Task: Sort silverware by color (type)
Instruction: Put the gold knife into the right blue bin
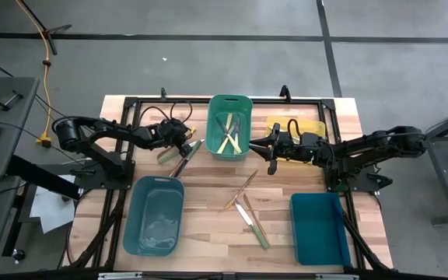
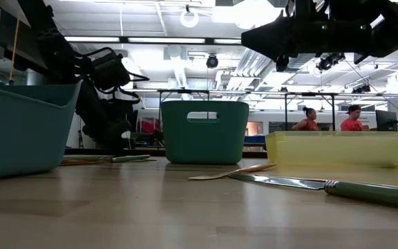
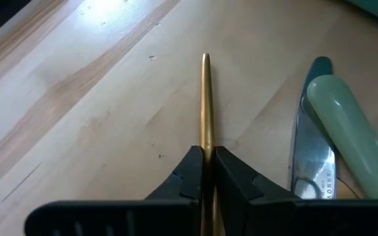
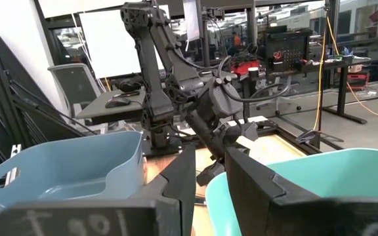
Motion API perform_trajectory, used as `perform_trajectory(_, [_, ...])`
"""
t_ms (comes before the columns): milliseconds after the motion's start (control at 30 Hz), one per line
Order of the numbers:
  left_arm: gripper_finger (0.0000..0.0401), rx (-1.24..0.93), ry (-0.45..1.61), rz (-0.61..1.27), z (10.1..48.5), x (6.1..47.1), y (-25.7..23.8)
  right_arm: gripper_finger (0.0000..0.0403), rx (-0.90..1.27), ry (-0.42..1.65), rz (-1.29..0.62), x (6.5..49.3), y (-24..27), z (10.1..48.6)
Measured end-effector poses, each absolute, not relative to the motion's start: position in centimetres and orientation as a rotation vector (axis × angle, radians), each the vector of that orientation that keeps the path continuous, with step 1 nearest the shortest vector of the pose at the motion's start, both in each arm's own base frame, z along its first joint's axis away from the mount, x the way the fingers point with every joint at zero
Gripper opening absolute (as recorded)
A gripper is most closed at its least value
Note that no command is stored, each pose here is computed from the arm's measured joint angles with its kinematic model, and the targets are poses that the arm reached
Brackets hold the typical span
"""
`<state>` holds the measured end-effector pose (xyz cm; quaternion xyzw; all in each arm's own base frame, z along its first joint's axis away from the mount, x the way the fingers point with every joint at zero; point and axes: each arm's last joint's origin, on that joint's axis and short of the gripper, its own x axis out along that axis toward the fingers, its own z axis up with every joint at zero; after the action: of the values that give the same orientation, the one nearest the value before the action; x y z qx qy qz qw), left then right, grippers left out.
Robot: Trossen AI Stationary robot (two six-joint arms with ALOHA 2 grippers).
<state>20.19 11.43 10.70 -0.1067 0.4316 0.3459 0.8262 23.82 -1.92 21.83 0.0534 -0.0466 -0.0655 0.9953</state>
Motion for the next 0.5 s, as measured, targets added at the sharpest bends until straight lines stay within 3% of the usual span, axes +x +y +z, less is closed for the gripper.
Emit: perform_trajectory(500, [0.0012, -0.217, 0.898, 0.751, 11.45, 19.91, 11.36, 0.008, 0.107, -0.084, -0.132, 23.83, -1.92, 21.74])
